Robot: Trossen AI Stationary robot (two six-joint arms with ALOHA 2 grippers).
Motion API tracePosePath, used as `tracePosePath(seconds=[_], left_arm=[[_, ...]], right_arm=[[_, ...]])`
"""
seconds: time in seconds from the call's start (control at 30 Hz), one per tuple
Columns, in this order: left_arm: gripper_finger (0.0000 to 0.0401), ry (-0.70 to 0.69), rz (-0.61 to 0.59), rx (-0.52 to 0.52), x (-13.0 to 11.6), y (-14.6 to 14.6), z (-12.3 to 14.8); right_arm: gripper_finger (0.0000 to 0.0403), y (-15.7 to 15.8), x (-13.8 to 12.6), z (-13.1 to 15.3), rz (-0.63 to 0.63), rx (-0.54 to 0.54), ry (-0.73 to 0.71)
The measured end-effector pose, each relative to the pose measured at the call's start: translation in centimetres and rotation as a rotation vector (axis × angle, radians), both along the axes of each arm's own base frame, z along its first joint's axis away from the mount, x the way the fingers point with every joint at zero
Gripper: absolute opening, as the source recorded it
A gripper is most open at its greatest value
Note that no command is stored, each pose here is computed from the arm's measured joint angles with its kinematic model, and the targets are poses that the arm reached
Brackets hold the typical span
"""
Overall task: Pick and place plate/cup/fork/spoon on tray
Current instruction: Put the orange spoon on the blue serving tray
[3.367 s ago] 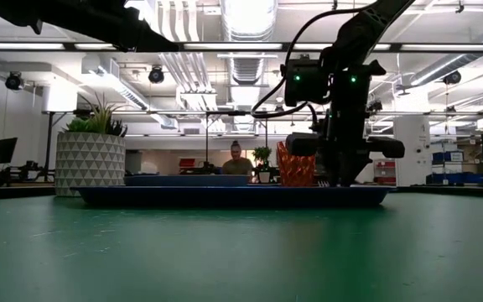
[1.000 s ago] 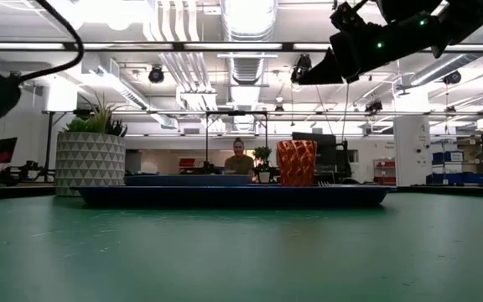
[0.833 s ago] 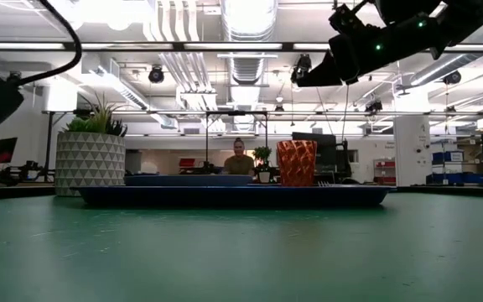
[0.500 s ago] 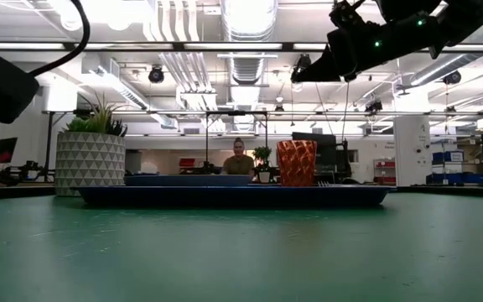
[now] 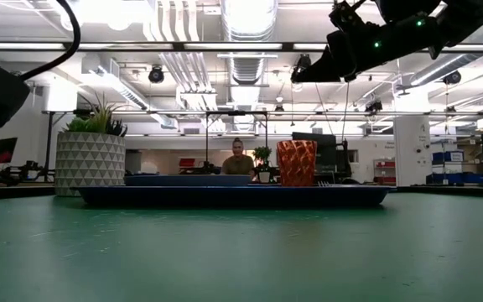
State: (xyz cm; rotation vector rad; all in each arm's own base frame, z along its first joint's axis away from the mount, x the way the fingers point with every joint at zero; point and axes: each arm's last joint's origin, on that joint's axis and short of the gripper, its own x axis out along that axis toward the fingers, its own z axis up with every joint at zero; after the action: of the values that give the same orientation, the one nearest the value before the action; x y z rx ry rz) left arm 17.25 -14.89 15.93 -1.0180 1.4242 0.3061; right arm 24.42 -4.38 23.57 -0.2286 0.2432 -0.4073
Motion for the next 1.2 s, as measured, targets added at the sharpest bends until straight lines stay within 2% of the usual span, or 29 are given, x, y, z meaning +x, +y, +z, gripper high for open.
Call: tracePosePath(seconds=[0.6, 0.8, 0.9, 1.03, 1.2], left_arm=[[0.0000, 0.006, -0.007, 0.008, -0.2, 0.1, -0.2], [0.0003, -0.020, -0.002, -0.017, 0.1, -0.1, 0.5], [0.0023, -0.036, -0.001, -0.031, 0.4, -0.4, 1.1], [0.0067, -0.033, -0.001, -0.030, 0.5, -0.4, 1.2], [0.0113, 0.043, -0.027, 0.014, -0.3, 0.2, 0.6]], right_arm=[[0.0009, 0.0, 0.0, 0.0, -0.002, 0.011, -0.004], [0.0009, 0.0, 0.0, 0.0, -0.004, 0.022, -0.008], [0.0009, 0.0, 0.0, 0.0, -0.005, 0.023, -0.008], [0.0009, 0.0, 0.0, 0.0, -0.005, 0.024, -0.009], [0.0009, 0.0, 0.0, 0.0, -0.007, 0.034, -0.014]])
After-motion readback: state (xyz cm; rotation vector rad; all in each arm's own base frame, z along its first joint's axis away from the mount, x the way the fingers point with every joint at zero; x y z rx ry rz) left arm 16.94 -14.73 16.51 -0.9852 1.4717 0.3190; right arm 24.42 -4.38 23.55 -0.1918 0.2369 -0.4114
